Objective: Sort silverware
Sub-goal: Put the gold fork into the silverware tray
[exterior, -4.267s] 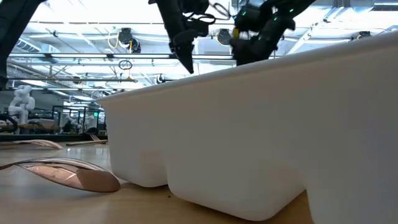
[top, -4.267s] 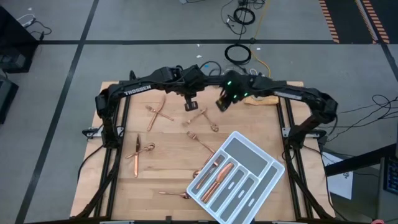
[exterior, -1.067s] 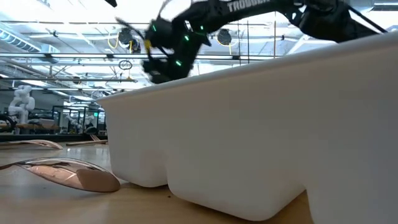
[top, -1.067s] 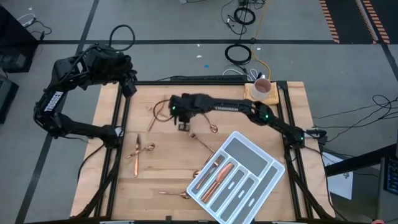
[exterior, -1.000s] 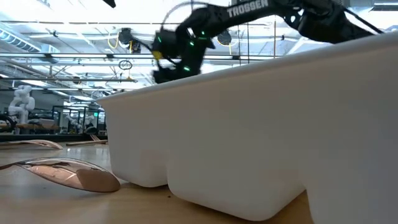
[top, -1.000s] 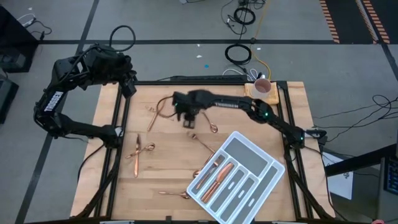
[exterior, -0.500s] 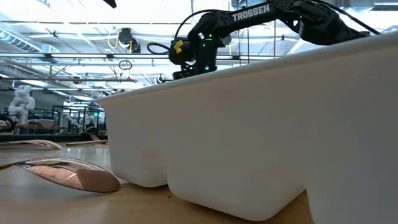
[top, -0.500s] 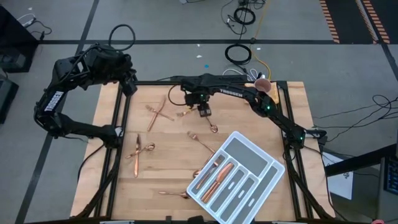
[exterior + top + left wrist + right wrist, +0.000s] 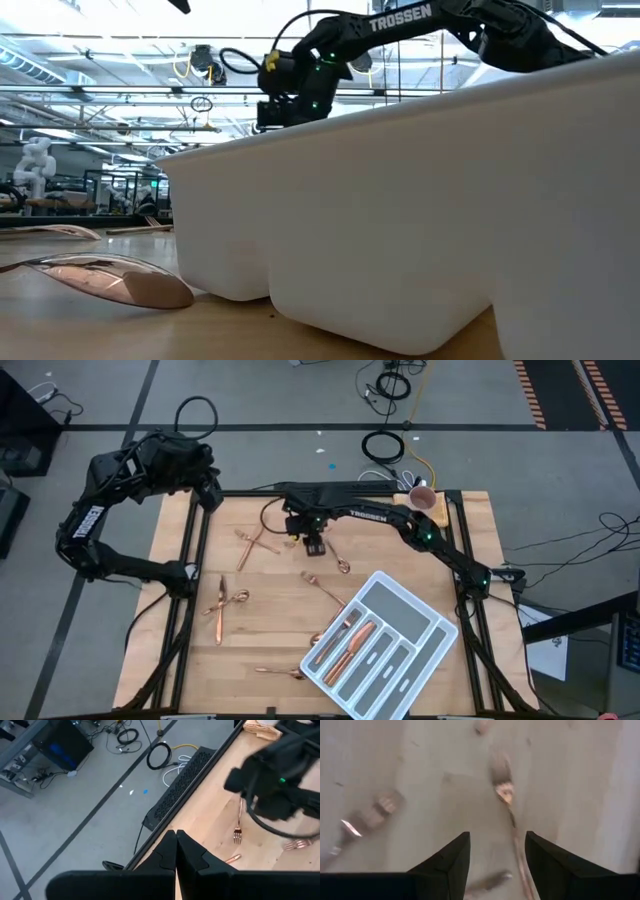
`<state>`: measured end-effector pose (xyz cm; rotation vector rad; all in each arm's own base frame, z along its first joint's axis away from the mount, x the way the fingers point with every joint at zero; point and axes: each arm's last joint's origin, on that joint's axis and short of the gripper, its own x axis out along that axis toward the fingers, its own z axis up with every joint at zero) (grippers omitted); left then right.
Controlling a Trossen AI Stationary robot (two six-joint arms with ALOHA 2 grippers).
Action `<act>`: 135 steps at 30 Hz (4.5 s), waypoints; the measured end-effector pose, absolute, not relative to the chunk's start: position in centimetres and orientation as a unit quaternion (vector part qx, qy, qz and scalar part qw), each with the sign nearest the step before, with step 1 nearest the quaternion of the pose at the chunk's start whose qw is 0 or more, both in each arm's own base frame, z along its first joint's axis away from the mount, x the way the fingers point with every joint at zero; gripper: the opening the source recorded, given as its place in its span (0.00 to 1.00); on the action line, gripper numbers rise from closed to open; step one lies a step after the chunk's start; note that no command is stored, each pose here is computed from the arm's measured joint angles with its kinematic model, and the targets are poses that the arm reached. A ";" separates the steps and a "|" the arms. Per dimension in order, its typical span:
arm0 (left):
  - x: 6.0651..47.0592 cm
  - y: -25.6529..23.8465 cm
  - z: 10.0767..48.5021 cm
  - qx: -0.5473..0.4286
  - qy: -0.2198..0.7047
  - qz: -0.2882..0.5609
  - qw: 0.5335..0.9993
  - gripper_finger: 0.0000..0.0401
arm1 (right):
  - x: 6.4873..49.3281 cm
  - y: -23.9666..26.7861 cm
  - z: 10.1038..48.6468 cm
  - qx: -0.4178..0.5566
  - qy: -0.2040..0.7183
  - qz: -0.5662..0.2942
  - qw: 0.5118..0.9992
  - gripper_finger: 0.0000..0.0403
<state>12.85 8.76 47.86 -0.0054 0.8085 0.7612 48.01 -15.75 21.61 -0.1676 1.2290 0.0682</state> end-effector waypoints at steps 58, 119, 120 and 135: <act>25.1 14.9 15.9 -0.594 0.325 0.400 0.617 0.57 | 30.4 -20.3 41.3 0.006 0.531 -0.156 0.833 0.44; 27.4 15.7 16.9 -0.535 0.272 0.283 0.748 0.00 | 28.2 -20.0 43.1 -0.033 0.538 -0.205 0.817 0.44; 27.5 15.8 17.8 -0.521 0.270 0.276 0.761 0.00 | 27.7 -20.2 43.5 -0.034 0.535 -0.216 0.816 0.44; 27.8 14.2 27.8 -0.184 0.407 0.057 0.893 0.00 | 26.3 -21.2 44.3 0.082 0.430 -0.058 0.897 0.44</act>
